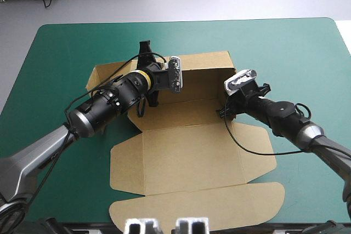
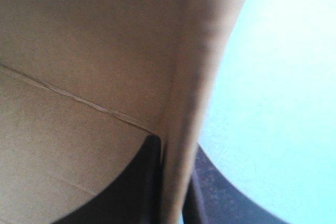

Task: Fold the box

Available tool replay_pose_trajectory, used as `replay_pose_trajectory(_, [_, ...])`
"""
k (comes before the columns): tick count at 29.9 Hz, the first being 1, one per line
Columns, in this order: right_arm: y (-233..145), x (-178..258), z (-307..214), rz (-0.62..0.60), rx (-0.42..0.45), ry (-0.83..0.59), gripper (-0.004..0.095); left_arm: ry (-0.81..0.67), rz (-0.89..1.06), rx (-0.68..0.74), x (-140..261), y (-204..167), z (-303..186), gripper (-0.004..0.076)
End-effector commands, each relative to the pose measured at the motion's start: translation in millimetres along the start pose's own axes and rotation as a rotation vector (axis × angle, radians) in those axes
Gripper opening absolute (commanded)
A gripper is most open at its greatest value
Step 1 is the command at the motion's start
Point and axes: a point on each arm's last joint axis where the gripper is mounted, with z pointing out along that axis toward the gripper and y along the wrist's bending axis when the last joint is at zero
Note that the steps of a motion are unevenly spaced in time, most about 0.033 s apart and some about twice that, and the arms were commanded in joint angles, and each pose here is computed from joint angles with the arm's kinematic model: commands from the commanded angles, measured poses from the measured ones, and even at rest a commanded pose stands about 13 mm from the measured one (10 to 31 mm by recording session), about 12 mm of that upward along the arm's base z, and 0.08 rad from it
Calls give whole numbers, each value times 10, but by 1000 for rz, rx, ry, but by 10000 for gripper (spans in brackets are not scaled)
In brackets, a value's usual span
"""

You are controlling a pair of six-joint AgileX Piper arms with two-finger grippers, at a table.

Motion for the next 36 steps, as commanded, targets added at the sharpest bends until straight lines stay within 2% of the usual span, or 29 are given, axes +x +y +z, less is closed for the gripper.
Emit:
replay_pose_trajectory(1, [5,-148,-91,-22,-15,-56,-20,-76,-56,-57,-88,128,-195,-9])
replay_pose_trajectory(3, [3,-148,-91,-22,-13,-56,-20,-79,-61,-55,-89,128,-201,1])
replay_pose_trajectory(5, [5,-148,-91,-22,-15,-56,-20,-79,-64,-50,-88,126,-210,51])
replay_pose_trajectory(7, [5,-148,-91,-22,-15,-56,-20,-76,-55,-47,-88,122,-213,160])
replay_pose_trajectory(10, [5,-148,-91,-7,-16,-56,-20,-97,-40,-67,-100,152,-259,380])
replay_pose_trajectory(11, [5,-148,-91,3,-16,-56,-20,-108,-41,-78,-105,167,-281,475])
replay_pose_trajectory(14, [3,-148,-91,11,-14,-56,-20,-132,-48,-105,-110,214,-375,620])
replay_pose_trajectory(15, [1,-148,-91,11,-12,-56,-20,-138,-53,-113,-109,228,-408,633])
replay_pose_trajectory(19, [-8,-148,-91,21,-2,-56,-20,-177,-57,-132,-164,251,-598,631])
replay_pose_trajectory(22, [-36,-149,-92,23,29,-57,-20,-215,-40,-130,-260,217,-773,571])
replay_pose_trajectory(24, [-43,-149,-92,24,36,-57,-20,-242,-27,-121,-333,179,-878,440])
replay_pose_trajectory(27, [-40,-149,-92,23,33,-57,-20,-265,-33,-109,-384,146,-979,53])
replay_pose_trajectory(28, [-38,-149,-92,23,30,-57,-20,-275,-37,-112,-395,147,-991,-3])
replay_pose_trajectory(31, [-38,-149,-92,23,30,-57,-20,-310,-123,-142,-392,212,-1029,1])
replay_pose_trajectory(36, [-23,-175,-135,10,15,-70,-20,-221,-335,-191,-99,530,-1044,17])
